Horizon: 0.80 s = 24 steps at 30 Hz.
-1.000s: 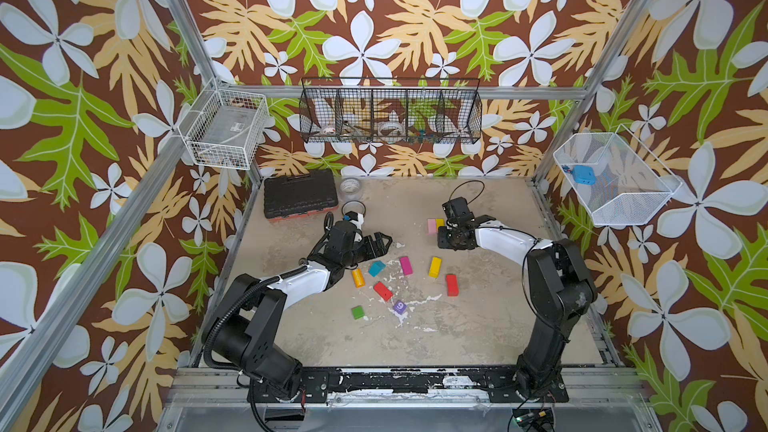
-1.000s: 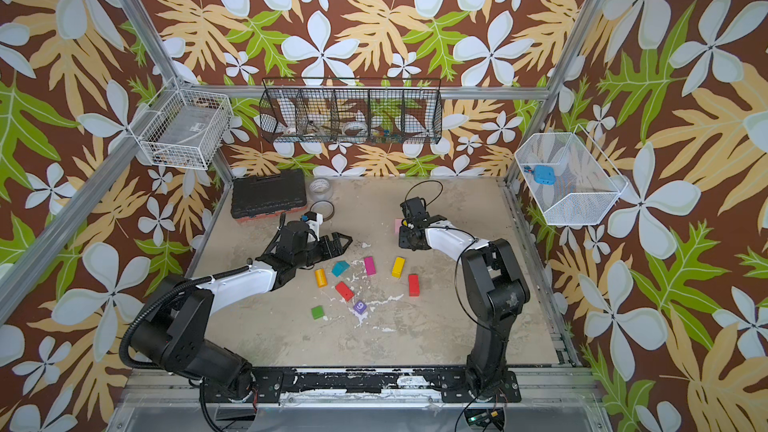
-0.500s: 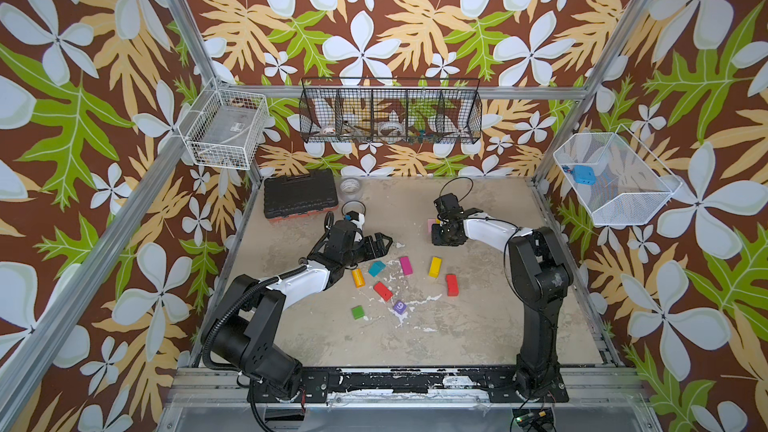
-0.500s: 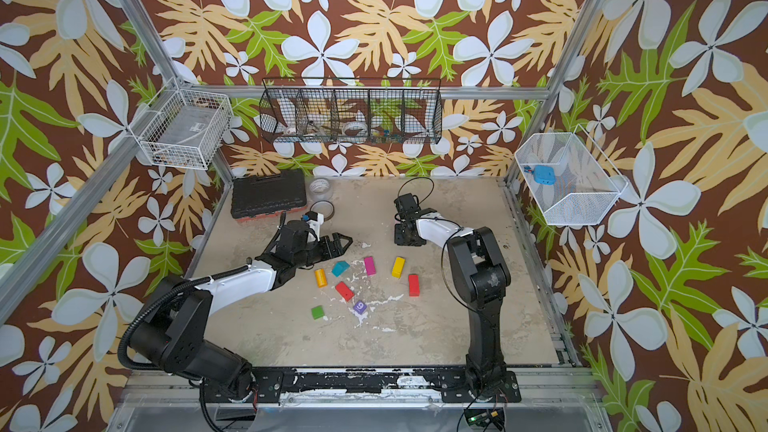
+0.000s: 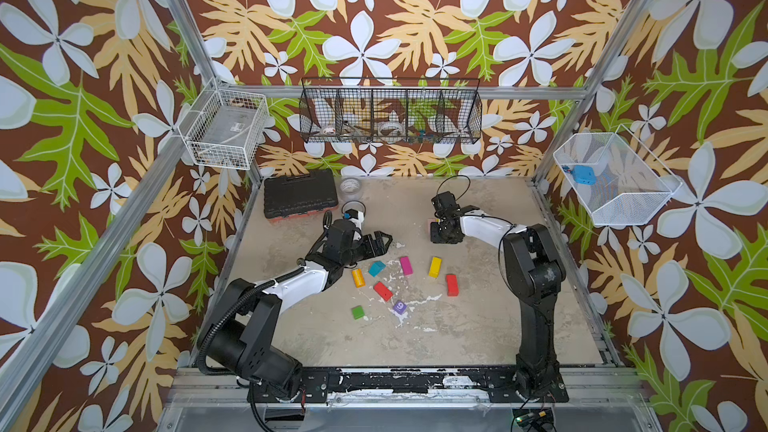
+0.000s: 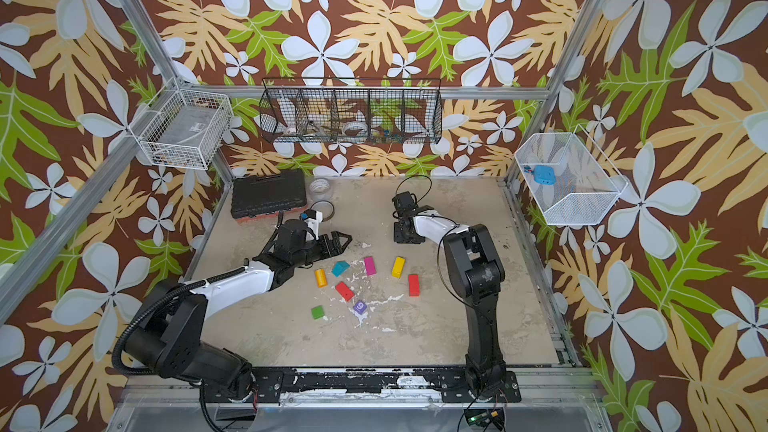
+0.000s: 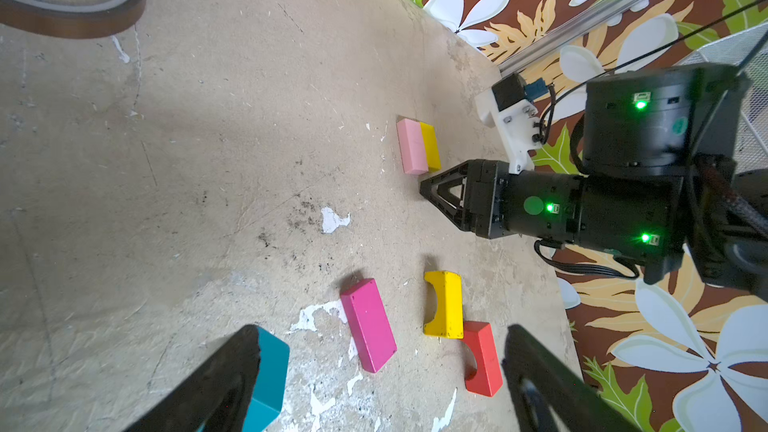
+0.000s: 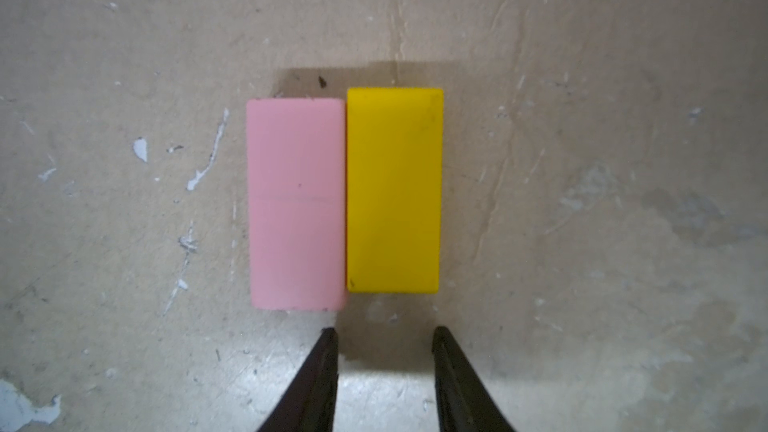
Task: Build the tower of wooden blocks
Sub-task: 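Lower the right gripper back over the pink and yellow blocks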
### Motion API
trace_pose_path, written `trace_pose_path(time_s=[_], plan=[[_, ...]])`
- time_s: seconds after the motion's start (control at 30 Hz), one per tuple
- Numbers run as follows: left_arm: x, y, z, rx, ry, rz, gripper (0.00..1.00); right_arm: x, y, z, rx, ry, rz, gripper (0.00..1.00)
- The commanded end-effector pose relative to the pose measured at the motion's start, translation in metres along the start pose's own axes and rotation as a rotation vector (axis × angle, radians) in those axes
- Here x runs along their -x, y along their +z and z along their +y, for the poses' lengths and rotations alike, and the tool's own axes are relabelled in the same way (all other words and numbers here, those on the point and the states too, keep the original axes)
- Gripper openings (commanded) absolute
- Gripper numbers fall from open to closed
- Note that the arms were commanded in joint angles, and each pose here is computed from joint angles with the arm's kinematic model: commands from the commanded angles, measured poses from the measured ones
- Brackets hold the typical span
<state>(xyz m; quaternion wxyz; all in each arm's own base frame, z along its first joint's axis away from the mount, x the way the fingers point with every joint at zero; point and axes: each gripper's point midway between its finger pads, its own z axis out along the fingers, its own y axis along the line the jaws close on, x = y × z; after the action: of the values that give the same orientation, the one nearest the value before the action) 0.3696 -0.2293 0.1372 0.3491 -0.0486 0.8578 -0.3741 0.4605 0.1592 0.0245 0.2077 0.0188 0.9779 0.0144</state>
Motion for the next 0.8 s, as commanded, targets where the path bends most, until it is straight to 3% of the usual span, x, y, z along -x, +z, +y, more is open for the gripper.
trace_pose_path(time_s=[0.0, 0.77], plan=[[0.0014, -0.0012, -0.0014, 0.003, 0.002, -0.002, 0.92, -0.0039, 0.0006, -0.0049, -0.027, -0.006, 0.017, 0.39], [-0.0004, 0.0009, -0.0026, -0.005, 0.002, 0.009, 0.92, -0.0061, 0.0102, -0.0021, -0.023, -0.007, 0.049, 0.4]])
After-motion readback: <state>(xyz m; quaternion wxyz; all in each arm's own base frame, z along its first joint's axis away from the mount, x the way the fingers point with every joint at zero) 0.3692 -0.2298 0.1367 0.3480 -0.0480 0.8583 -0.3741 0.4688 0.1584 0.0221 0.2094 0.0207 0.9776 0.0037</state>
